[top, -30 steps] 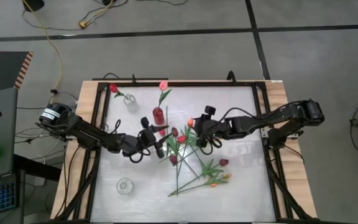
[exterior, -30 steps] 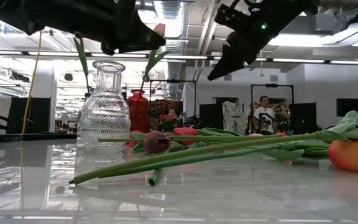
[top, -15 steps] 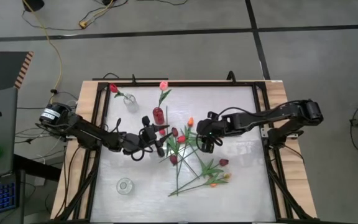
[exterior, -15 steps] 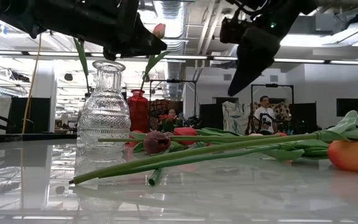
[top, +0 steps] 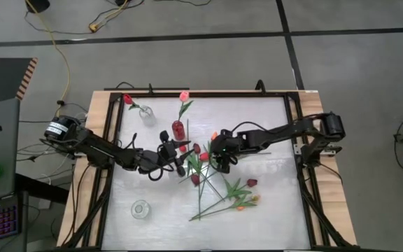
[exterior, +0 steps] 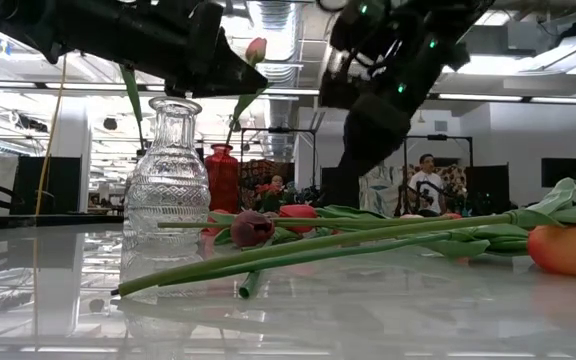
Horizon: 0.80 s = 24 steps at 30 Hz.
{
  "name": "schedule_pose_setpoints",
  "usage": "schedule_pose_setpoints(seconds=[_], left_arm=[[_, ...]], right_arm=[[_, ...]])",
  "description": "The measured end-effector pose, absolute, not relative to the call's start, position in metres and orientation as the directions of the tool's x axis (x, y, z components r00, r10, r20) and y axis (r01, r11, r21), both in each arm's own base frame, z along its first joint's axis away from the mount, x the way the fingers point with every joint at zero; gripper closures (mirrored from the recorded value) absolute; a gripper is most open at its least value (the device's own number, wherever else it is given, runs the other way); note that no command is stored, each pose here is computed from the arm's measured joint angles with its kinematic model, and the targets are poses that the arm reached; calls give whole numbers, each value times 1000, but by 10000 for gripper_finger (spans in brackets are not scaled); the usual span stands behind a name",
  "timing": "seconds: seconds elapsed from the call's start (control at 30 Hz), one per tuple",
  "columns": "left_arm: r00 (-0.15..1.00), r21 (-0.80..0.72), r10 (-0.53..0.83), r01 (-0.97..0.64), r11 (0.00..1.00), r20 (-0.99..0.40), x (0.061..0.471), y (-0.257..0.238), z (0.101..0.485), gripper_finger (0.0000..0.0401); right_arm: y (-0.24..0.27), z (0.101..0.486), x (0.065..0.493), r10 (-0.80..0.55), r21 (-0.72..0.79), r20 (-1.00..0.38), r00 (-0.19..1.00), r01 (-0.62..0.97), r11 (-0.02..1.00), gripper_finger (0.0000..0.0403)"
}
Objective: Sort flowers into vase by color
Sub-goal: Put the red tulip into the top transparent vase
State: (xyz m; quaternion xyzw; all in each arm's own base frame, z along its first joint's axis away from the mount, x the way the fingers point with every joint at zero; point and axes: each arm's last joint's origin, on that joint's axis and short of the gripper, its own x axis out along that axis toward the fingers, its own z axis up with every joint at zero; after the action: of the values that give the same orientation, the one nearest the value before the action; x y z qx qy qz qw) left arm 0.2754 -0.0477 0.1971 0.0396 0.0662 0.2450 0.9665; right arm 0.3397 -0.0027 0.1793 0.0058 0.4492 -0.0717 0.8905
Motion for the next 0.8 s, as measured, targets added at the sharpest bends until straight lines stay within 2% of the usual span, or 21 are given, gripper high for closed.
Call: schedule_pose_setpoints(seconds=[0.43, 0.57, 0.8], left_arm=[[874, 101, 472, -462, 881, -119, 275, -48, 196, 255], [874, 101, 471, -462, 881, -119, 275, -48, 196, 255], [874, 101, 471, -461, 882, -119, 275, -48, 196, 255]], right_arm=[[-10, 146, 346, -130, -65, -858, 496, 146, 987, 214], [-11, 146, 346, -128, -61, -858, 497, 148, 987, 241], [-13, 146, 345, -126, -57, -860, 494, 152, 987, 309]])
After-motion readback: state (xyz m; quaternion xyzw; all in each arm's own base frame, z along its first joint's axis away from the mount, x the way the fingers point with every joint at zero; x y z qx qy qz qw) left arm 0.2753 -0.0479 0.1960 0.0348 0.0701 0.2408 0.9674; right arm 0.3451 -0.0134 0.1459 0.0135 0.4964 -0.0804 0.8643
